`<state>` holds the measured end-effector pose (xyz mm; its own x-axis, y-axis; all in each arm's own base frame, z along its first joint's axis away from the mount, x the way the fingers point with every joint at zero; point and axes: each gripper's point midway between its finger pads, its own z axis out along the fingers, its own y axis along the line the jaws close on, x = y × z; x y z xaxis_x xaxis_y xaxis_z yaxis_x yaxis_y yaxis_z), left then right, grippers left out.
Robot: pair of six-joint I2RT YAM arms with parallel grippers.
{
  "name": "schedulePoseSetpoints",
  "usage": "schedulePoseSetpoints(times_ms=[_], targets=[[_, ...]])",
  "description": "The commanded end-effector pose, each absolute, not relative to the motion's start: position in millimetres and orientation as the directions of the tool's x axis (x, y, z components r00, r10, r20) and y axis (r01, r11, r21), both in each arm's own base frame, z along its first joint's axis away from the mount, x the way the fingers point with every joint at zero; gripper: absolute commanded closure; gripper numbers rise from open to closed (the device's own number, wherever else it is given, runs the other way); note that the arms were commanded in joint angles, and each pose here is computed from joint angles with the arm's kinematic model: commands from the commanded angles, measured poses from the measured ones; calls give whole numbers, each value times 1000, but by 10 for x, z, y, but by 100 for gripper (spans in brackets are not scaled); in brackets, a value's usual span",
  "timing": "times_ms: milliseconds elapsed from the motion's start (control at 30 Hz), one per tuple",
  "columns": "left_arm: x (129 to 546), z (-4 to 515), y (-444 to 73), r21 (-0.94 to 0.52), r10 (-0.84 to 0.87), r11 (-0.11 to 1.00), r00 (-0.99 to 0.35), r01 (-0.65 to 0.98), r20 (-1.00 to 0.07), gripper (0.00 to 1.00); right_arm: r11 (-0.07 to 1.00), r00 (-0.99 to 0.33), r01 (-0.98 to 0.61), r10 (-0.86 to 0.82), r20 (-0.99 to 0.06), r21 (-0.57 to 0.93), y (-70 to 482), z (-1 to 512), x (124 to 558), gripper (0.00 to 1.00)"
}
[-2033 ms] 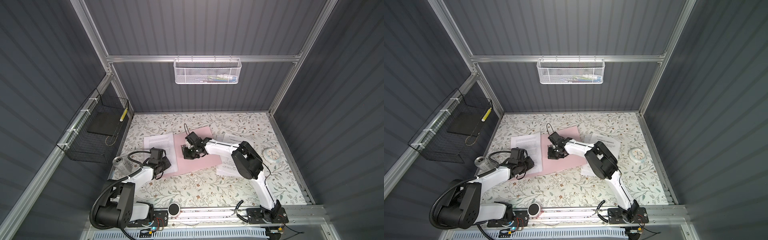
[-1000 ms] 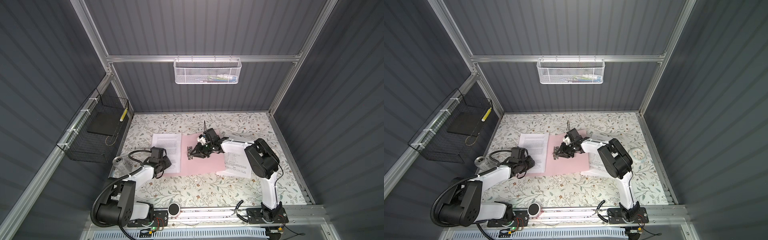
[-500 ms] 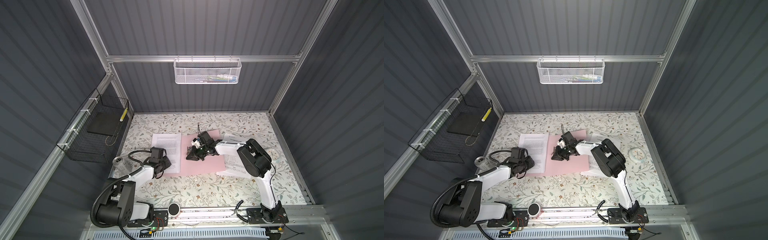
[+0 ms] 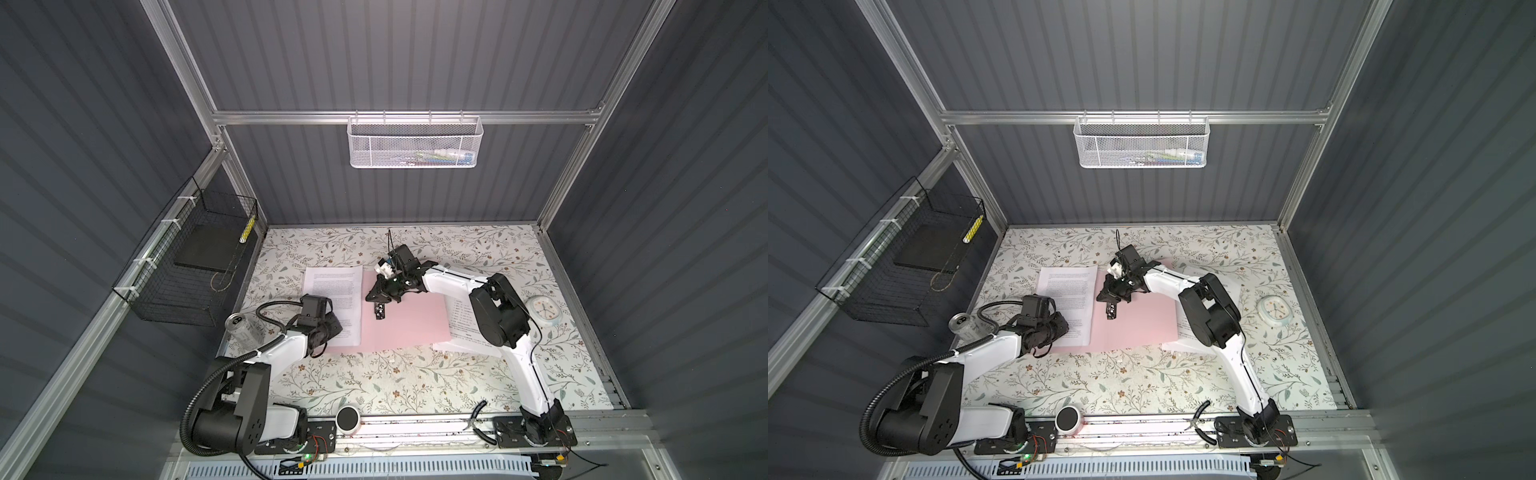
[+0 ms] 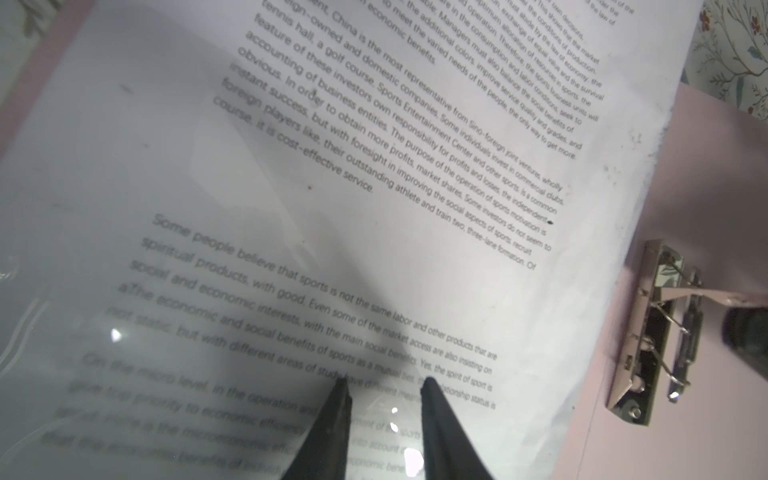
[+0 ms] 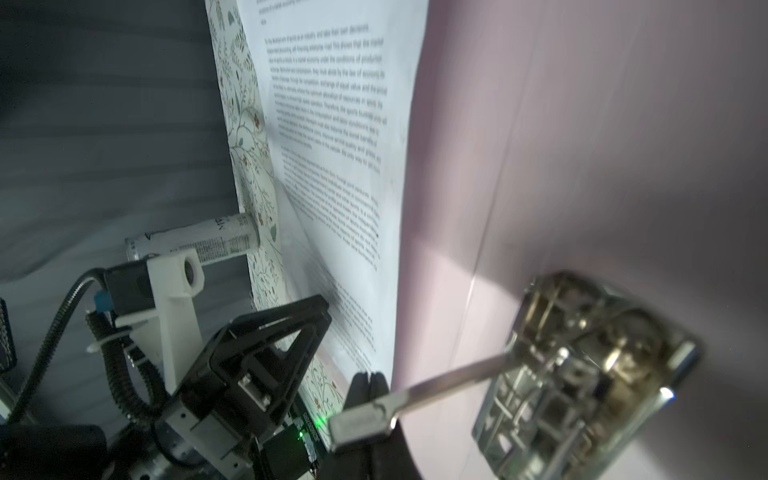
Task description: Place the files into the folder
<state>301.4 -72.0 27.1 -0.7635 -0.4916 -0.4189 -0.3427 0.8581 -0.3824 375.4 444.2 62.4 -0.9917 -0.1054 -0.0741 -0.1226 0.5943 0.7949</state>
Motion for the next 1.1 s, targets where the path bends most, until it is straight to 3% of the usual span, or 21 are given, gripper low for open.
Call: schedulePoseSetpoints(times_ms=[0, 133, 233, 367, 467, 667, 900, 1067], targets=[[2753, 55, -623, -308, -485, 867, -801, -391, -350, 68, 663, -992, -115, -121, -46, 740, 4336, 391, 3821, 94], [2756, 59, -626, -309, -483, 869, -802, -387, -352, 68, 665, -992, -116, -109, -59, 737, 4376, 352, 4043, 95], [2758, 56, -634, -310, -481, 869, -805, -385, -348, 68, 605, -991, -134, -105, -88, 785, 4490, 612, 4180, 94], [2747, 52, -630, -308, -483, 868, -805, -389, -344, 66, 536, -981, -193, -92, -171, 821, 4476, 1121, 4291, 85], [2744, 65, -621, -309, -488, 866, -800, -393, -349, 64, 518, -972, -216, -37, -231, 828, 4172, 1478, 4379, 74], [2752, 123, -641, -325, -483, 867, -799, -377, -360, 54, 620, -924, -107, 226, -308, 777, 2621, 1722, 4345, 57], [2818, 403, -724, -378, -446, 878, -793, -296, -416, 40, 835, -834, 209, 424, -353, 509, 823, 1279, 3528, 45], [2885, 817, -823, -430, -405, 882, -776, -193, -483, 25, 843, -770, 369, 513, -379, 392, 225, 1076, 3066, 36]])
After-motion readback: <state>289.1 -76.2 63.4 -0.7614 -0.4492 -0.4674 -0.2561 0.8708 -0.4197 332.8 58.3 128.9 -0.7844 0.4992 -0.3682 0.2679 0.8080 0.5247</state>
